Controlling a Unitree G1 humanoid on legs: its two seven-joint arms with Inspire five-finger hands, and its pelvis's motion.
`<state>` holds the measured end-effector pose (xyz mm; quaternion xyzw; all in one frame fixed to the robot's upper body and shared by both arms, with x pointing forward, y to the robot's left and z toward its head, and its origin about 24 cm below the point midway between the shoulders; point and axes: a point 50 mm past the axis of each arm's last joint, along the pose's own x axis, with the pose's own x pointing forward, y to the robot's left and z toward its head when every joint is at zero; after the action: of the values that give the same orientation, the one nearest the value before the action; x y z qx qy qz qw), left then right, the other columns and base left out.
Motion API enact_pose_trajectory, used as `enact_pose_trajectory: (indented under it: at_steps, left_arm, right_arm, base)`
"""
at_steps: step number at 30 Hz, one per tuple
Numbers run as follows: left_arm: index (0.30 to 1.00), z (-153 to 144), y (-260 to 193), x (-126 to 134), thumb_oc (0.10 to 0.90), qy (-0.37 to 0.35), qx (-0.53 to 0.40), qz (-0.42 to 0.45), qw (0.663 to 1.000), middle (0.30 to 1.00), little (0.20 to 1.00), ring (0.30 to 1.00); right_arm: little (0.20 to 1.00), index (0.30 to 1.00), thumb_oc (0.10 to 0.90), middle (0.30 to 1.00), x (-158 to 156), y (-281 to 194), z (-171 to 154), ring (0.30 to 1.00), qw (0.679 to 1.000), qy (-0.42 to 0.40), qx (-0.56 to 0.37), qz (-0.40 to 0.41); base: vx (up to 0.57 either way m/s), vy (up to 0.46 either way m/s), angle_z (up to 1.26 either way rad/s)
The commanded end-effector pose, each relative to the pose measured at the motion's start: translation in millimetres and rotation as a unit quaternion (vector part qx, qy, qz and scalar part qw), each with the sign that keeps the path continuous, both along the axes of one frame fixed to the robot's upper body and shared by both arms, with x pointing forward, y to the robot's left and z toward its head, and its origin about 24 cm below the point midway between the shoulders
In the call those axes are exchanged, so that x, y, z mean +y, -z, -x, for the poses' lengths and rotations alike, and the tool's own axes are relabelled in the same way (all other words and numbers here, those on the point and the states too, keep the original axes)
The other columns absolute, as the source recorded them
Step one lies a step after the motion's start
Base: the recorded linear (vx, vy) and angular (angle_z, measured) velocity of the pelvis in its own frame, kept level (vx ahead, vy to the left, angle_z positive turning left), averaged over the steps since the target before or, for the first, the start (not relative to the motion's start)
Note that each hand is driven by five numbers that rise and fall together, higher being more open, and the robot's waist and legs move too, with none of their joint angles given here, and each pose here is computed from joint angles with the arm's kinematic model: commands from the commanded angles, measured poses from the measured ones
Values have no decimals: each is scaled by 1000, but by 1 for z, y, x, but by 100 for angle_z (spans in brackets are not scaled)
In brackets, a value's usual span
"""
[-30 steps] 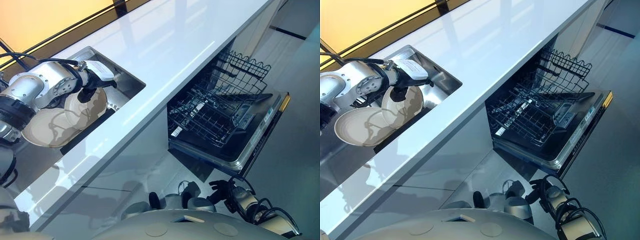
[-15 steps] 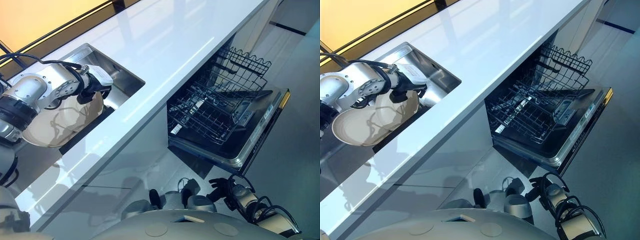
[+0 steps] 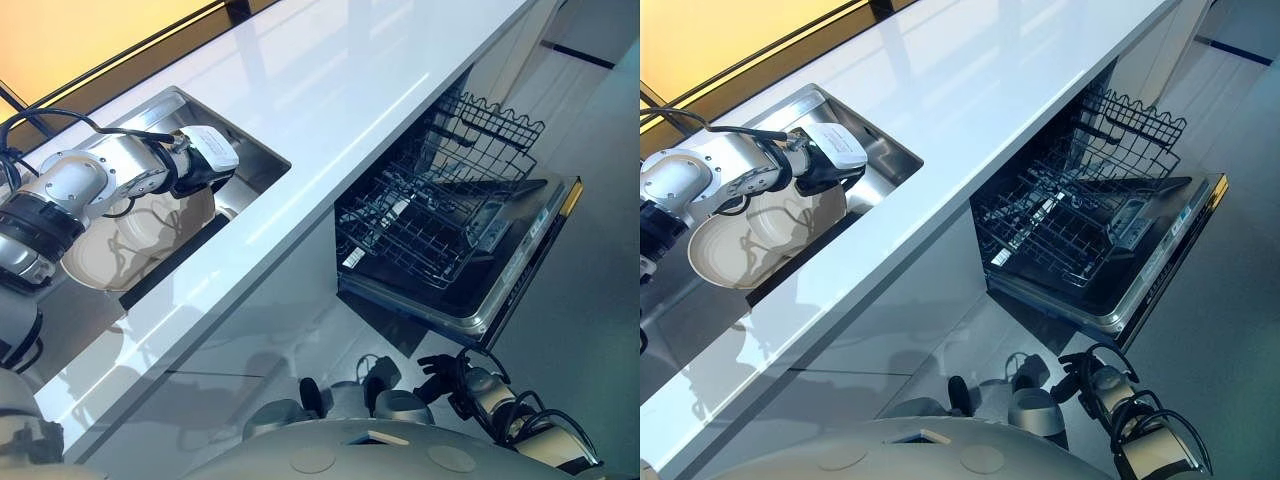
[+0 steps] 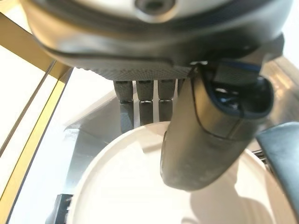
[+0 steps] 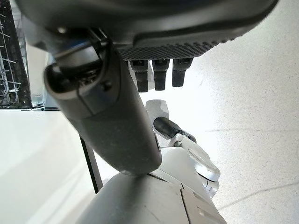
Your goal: Pick up plates and place into dishwasher.
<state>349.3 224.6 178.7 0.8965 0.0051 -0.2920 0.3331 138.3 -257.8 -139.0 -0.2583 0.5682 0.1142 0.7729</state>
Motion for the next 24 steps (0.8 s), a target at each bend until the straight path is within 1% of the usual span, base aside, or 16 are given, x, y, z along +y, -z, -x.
enact_pose_trajectory:
  at_steps: [1,2,3,4,6,8,9,10,11,13,15,17,18,19,21,24]
  left_arm:
    - [524,-13,-85,10,361,-29,-147,4,989,524,461,524]
    - [505,-13,-85,11,339,-28,-150,5,988,505,439,505]
    - [441,-12,-87,13,265,-30,-155,11,987,441,365,441]
    - [418,-12,-88,15,237,-30,-160,14,987,418,337,418]
    - [425,-11,-91,17,245,-31,-175,24,984,425,345,425]
    - [420,-10,-96,19,240,-32,-194,31,980,420,340,420]
    - [404,-9,-102,23,221,-37,-214,44,975,404,321,404]
    - [368,-8,-102,23,180,-37,-216,44,975,368,280,368]
    - [349,-6,-107,27,158,-48,-233,56,970,349,258,349]
    - [307,-1,-112,28,108,-56,-254,75,963,307,208,307]
    - [300,7,-121,36,100,-62,-277,97,954,300,200,300]
    - [300,13,-130,51,100,-71,-304,118,943,300,200,300]
    - [300,14,-132,53,100,-73,-309,119,941,300,200,300]
    - [300,18,-137,61,100,-80,-319,121,936,300,200,300]
    - [300,25,-148,75,100,-90,-335,120,930,300,200,300]
    - [300,32,-157,96,100,-102,-356,122,921,300,200,300]
  right_arm:
    - [900,900,800,900,-15,-7,-6,900,999,-25,-3,20]
    - [900,900,800,900,-16,-8,-6,900,999,-26,-3,20]
    - [900,900,800,900,-15,-8,-6,900,999,-28,-3,20]
    - [900,900,800,900,-15,-8,-6,900,999,-31,-5,21]
    - [900,900,800,900,-15,-9,-8,900,999,-35,-23,28]
    - [900,900,800,900,-14,-14,-18,900,994,-61,-75,54]
    - [900,900,800,900,-12,-26,-38,900,983,-93,-138,71]
    - [900,900,800,900,-11,-28,-40,900,982,-96,-148,72]
    - [900,900,800,900,-4,-46,-64,900,972,-86,-212,55]
    - [900,900,800,900,11,-61,-80,900,946,-154,-281,52]
    - [900,900,800,900,16,-74,-87,900,929,-198,-309,51]
    - [900,900,800,900,34,-81,-85,900,929,-182,-319,-39]
    - [900,900,800,900,36,-79,-81,900,937,-161,-306,-51]
    - [900,900,800,900,45,-83,-77,900,932,-150,-312,-103]
    - [900,900,800,900,56,-95,-72,900,917,-127,-327,-191]
    - [900,900,800,900,70,-119,-74,900,876,-88,-346,-326]
  base:
    - [0,0,0]
    - [0,0,0]
    - [0,0,0]
    - [0,0,0]
    - [0,0,0]
    - [-17,-13,2]
    - [-28,-24,6]
    - [-49,-42,6]
    - [-61,-31,5]
    - [-85,-20,3]
    - [-96,-8,-1]
    - [-114,-8,1]
    - [-108,-18,0]
    - [-98,-26,-1]
    - [-100,-45,0]
    - [-77,-53,0]
